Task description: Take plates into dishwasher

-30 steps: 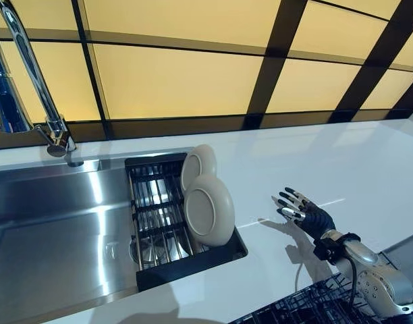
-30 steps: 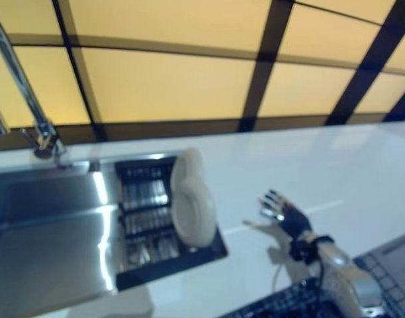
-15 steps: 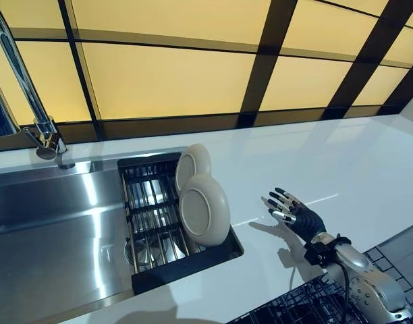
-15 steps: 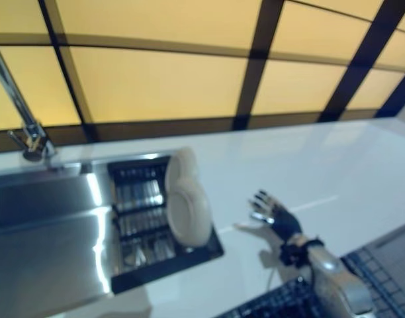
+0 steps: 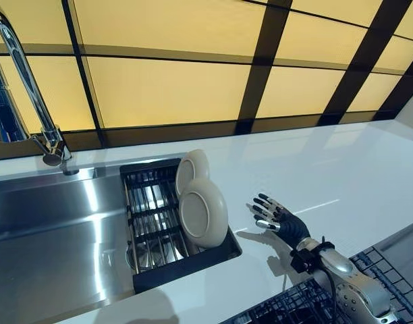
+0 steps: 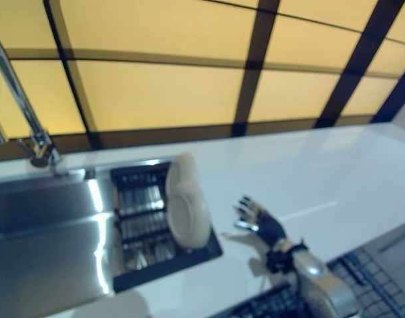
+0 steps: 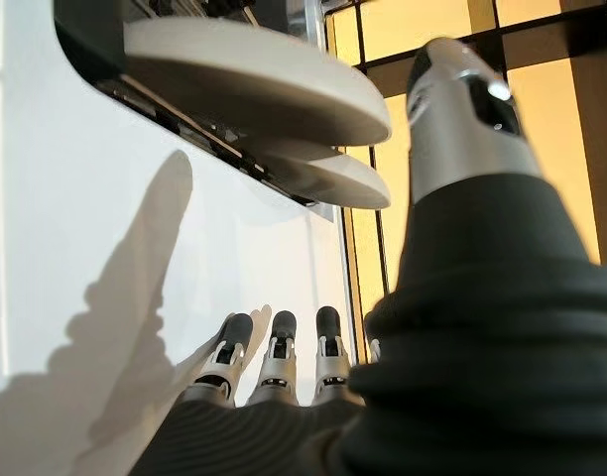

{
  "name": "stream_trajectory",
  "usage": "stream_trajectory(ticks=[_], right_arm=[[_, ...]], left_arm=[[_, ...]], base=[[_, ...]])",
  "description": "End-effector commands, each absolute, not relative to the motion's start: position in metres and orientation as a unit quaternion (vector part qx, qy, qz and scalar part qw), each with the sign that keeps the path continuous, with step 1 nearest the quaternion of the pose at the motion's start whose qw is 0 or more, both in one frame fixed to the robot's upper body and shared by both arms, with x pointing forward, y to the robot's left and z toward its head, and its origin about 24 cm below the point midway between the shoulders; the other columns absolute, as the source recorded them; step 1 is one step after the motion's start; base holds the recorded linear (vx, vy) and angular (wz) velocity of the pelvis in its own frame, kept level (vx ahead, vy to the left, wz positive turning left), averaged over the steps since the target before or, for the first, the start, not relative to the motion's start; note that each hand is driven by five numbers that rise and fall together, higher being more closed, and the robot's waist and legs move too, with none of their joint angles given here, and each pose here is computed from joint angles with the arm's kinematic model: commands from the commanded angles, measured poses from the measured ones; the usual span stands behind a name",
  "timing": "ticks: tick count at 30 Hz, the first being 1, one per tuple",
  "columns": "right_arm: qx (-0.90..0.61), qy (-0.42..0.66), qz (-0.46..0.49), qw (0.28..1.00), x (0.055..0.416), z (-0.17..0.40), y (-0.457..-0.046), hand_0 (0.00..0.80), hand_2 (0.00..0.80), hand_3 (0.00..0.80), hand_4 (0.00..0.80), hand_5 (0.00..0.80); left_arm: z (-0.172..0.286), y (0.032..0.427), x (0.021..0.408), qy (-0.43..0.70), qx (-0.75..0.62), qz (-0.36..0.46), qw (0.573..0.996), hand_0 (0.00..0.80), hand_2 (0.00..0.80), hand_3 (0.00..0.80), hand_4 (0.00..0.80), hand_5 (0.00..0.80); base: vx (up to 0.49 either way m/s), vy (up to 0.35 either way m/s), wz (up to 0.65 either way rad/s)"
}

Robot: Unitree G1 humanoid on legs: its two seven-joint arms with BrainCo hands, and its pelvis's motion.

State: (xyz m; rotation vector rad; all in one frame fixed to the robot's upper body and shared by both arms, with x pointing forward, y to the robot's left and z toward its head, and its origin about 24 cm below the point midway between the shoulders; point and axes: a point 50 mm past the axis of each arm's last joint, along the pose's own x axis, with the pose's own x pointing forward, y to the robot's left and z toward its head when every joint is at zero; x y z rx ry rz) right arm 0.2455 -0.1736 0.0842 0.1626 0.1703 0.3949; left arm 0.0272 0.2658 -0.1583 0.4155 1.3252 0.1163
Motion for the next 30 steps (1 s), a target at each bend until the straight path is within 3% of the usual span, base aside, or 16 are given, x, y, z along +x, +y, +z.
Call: stream_trajectory(ticks=[1,30], right_arm=[[0.095,0.063,0.268,0.957,0.241,0.096,-0.145,0.0,0.0,0.0,0.0,0.0],[0.136,0.1,0.299,0.939,0.24,0.078,-0.117,0.0,0.0,0.0,0.0,0.0]], left_arm=[[-0.138,0.25,0.137,0.463,0.218,0.028,0.858,0.0,0.0,0.0,0.0,0.0],[-0.141,0.241,0.137,0.473,0.217,0.02,0.854,0.0,0.0,0.0,0.0,0.0]], base=[[0.0,0.0,0.0],[0.0,0.0,0.0]])
